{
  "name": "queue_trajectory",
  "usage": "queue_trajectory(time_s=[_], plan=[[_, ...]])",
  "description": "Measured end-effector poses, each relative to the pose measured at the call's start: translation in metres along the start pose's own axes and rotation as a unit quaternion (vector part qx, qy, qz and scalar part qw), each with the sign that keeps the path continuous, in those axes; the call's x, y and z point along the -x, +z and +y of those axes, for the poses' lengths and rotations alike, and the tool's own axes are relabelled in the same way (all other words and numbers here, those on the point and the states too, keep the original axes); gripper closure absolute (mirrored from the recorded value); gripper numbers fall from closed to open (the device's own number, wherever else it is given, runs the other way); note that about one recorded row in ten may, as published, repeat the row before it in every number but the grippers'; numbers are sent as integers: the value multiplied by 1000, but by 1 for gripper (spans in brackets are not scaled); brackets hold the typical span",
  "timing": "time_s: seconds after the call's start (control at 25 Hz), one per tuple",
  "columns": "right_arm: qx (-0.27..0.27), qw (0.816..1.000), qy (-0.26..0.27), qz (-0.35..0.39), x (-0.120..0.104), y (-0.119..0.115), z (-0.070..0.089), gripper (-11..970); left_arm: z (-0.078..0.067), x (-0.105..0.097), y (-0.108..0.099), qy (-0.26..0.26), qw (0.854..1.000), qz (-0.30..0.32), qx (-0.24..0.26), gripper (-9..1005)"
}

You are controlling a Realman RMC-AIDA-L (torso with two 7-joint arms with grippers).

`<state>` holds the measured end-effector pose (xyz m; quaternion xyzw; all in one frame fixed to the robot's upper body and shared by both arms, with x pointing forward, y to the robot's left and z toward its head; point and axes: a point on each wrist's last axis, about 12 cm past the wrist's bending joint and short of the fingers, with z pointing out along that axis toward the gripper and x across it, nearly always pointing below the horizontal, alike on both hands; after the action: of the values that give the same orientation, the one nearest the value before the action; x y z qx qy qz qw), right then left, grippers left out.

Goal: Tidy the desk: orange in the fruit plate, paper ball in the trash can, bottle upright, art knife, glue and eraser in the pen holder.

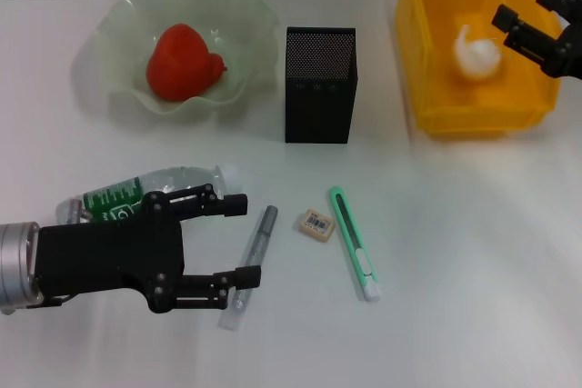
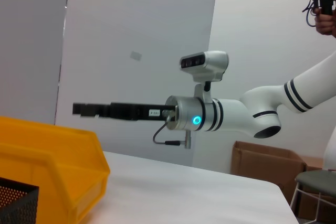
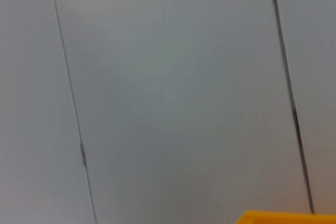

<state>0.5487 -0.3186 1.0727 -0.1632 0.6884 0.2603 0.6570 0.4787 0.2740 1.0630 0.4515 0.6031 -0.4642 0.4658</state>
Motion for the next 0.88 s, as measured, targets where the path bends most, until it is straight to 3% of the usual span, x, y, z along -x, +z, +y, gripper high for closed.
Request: queue_trajectory(time_s=[0.12,0.2,0.32,0.48,0.52,0.56,0.88], plan=[[32,999,11,-27,4,-6,8,150,0,0,0,0,1000,0,1,187],[104,992,34,-61,8,-19,25,137,1,0,1,1,1000,1,3,187],[147,986,42,-63,9,-26,34,139,3,1,2,0,1000,2,4,187],[233,971,55,-7,4,-32,47,141,6,2,2,-4,1000,7,7,187],[233,971,55,-7,4,-32,47,141,6,2,2,-4,1000,7,7,187],[267,962,52,35,-1,-31,51,141,8,4,2,-6,1000,10,10,187],[282,947,16,155,-24,-19,55,141,12,7,0,-5,1000,16,14,188]])
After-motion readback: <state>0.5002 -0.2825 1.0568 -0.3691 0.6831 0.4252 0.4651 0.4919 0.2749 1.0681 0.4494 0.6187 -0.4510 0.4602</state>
